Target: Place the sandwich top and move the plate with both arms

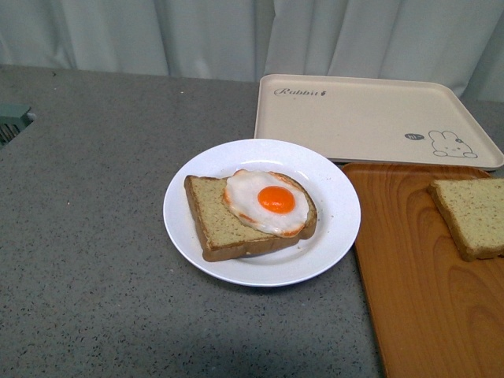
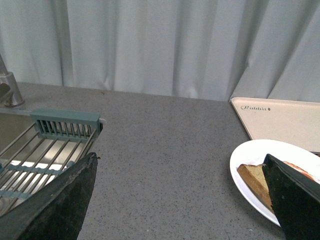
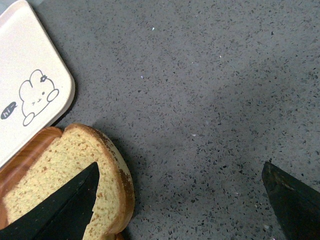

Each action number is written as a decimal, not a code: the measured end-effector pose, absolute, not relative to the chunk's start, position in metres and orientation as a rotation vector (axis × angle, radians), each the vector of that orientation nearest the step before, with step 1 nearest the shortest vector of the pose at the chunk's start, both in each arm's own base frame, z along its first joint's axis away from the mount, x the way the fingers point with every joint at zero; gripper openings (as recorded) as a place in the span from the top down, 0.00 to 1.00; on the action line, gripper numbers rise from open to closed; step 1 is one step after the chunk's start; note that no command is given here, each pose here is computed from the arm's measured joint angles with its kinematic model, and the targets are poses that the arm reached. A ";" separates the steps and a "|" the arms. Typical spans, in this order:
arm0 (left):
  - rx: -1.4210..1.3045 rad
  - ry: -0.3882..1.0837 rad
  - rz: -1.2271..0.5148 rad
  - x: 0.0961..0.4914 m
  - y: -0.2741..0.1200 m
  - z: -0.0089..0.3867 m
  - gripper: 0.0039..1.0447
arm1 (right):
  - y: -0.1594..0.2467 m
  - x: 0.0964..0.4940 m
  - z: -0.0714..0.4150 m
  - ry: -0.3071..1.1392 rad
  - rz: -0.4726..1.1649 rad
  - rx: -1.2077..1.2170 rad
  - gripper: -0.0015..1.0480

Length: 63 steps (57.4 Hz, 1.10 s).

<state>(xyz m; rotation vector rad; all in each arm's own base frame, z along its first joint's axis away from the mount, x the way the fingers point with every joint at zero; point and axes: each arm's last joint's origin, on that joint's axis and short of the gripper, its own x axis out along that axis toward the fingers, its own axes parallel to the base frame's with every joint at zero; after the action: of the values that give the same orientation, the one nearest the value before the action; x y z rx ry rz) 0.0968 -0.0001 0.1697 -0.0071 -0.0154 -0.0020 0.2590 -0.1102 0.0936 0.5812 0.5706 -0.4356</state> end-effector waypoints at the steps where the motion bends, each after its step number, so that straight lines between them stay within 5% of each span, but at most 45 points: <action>1: -0.007 -0.015 -0.002 0.097 0.000 0.170 0.06 | -0.110 0.260 0.093 0.572 -0.435 0.581 0.09; 63: -0.007 -0.015 -0.002 0.097 0.000 0.170 0.06 | -0.103 0.283 0.062 0.572 -0.359 0.749 0.09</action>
<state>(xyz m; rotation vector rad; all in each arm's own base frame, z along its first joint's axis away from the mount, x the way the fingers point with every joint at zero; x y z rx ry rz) 0.0968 -0.0001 0.1697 -0.0071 -0.0154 -0.0020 0.2831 -0.1025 0.0618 0.7490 0.5723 -0.3594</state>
